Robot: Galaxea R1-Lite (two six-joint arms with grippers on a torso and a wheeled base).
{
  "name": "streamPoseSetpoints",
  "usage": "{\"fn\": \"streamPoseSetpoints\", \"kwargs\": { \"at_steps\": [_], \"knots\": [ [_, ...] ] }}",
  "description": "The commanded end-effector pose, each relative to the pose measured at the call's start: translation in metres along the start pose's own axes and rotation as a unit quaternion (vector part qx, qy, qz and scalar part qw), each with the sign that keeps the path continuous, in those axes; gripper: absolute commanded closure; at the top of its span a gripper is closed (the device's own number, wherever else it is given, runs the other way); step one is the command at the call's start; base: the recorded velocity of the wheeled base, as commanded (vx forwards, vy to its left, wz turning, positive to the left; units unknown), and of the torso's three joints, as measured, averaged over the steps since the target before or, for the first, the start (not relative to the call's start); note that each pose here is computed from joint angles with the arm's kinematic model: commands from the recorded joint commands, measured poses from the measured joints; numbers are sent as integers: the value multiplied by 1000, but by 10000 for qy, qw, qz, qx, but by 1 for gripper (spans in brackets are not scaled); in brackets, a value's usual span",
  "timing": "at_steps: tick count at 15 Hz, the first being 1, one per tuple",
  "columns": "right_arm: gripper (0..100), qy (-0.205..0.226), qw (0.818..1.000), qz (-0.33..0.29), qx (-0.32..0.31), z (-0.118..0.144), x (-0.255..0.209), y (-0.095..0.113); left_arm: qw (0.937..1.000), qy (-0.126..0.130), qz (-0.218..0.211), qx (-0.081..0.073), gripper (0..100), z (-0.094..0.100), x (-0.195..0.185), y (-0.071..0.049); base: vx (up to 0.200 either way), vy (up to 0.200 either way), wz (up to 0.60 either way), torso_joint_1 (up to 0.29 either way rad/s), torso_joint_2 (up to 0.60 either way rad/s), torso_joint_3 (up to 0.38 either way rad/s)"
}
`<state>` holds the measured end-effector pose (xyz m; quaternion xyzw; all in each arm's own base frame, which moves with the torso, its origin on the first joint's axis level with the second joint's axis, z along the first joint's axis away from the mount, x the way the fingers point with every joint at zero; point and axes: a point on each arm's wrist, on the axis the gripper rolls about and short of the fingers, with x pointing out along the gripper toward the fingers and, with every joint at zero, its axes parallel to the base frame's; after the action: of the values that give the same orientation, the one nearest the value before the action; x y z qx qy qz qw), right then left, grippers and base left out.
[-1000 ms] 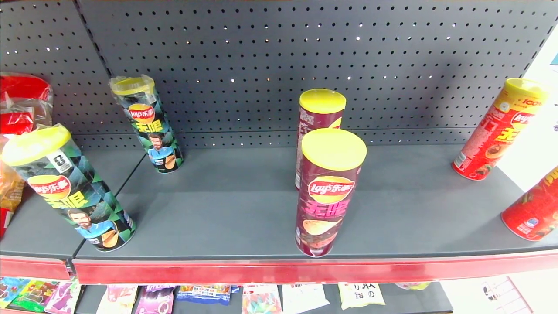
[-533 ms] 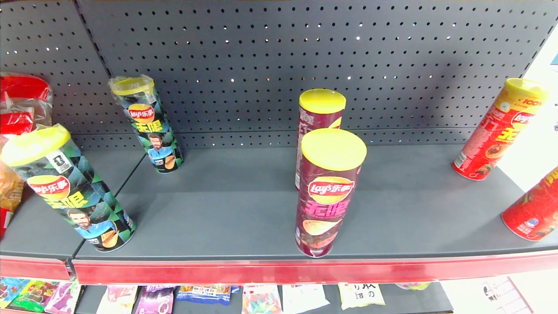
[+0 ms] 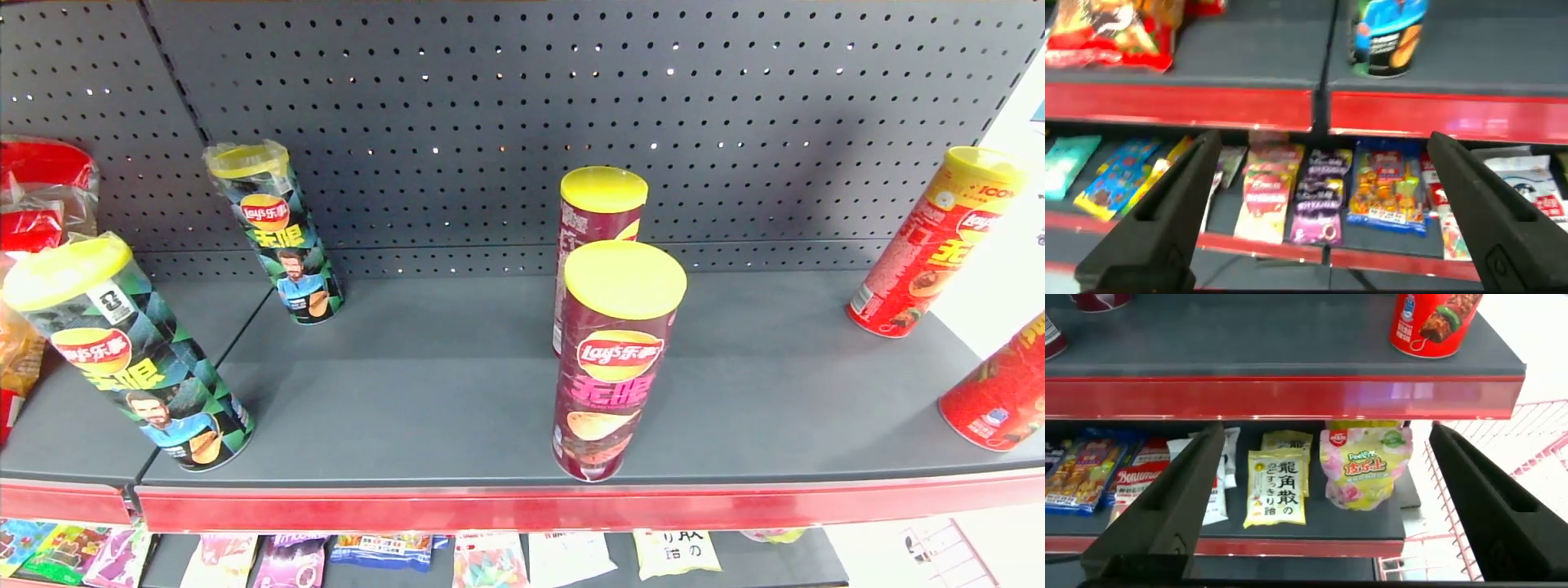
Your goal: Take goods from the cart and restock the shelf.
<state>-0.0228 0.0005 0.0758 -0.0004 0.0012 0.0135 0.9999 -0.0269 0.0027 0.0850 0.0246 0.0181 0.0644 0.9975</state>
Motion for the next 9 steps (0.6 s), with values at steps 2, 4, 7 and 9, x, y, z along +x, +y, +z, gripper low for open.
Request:
{"fn": "streamPoseSetpoints", "kwargs": {
  "at_steps": [2, 4, 7, 9],
  "knots": [
    [0, 11, 10000, 34, 5, -1, 0, 0, 9968, -186, -778, -21, 0, -9, 4, -5, 0, 0, 0, 0, 0, 0],
    [0, 11, 10000, 64, -18, -1, 0, 0, 9965, -134, -776, -295, 0, -10, 4, -5, 0, 0, 0, 0, 0, 0],
    [0, 11, 10000, -97, -11, -1, 0, 0, 9971, -157, -691, -274, 0, -10, 4, -4, 0, 0, 0, 0, 0, 0],
    [0, 11, 10000, -97, -11, -1, 0, 0, 9971, -166, -698, -259, 0, -9, 4, -4, 0, 0, 0, 0, 0, 0]
  ]
}}
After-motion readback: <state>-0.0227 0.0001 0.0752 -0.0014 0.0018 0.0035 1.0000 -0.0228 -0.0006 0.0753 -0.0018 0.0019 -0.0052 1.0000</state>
